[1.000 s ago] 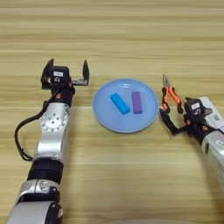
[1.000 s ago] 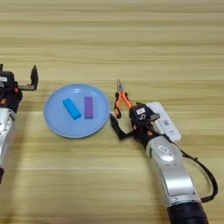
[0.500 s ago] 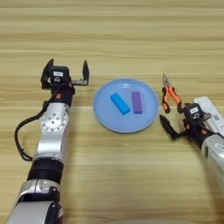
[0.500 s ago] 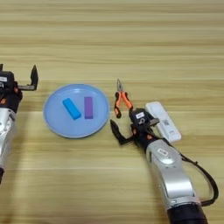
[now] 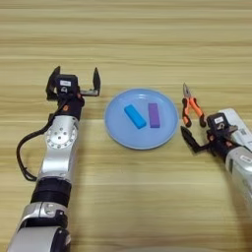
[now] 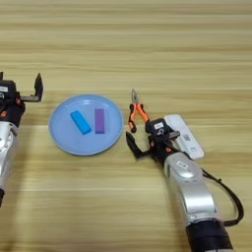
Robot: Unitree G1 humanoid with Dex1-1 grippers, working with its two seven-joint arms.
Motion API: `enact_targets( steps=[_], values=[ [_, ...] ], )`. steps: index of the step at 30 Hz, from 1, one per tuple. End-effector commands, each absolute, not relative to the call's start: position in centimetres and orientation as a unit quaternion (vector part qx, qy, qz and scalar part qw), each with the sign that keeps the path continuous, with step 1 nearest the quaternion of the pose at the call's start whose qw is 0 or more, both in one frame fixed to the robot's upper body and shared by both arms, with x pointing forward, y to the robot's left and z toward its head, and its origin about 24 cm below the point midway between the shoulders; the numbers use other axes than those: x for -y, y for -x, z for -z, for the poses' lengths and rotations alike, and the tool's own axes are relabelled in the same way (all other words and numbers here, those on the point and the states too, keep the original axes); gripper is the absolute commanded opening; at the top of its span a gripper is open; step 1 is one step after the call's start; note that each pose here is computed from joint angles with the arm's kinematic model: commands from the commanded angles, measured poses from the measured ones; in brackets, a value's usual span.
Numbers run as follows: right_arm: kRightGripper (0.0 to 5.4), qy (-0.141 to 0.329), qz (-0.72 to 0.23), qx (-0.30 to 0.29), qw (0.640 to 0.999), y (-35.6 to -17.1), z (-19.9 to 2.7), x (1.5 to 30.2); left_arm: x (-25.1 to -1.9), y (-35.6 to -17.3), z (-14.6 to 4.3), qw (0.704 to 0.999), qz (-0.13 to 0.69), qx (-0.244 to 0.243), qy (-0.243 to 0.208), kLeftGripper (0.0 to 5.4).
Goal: Move the objects on the table
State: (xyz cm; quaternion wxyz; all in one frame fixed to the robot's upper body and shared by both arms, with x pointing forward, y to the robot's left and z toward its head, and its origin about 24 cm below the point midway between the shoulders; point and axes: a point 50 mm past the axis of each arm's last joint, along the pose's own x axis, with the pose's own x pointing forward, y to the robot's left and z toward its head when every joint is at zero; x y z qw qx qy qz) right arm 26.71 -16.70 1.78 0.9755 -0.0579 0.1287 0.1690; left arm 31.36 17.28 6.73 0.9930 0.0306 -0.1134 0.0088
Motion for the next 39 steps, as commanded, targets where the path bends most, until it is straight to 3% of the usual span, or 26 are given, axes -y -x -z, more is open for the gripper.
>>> enact_targets(
  steps=[1,39],
  values=[
    [5.37,0.052,-0.164,-0.147,0.974,-27.0,-1.3,16.6,-17.2,-31.3,-6.9,0.993,-0.008,0.118,-0.024,5.4],
    [5.28,0.006,-0.134,-0.205,0.97,-29.4,1.1,16.8,-17.2,-31.2,-6.8,0.993,-0.009,0.117,-0.023,5.4]
  ],
)
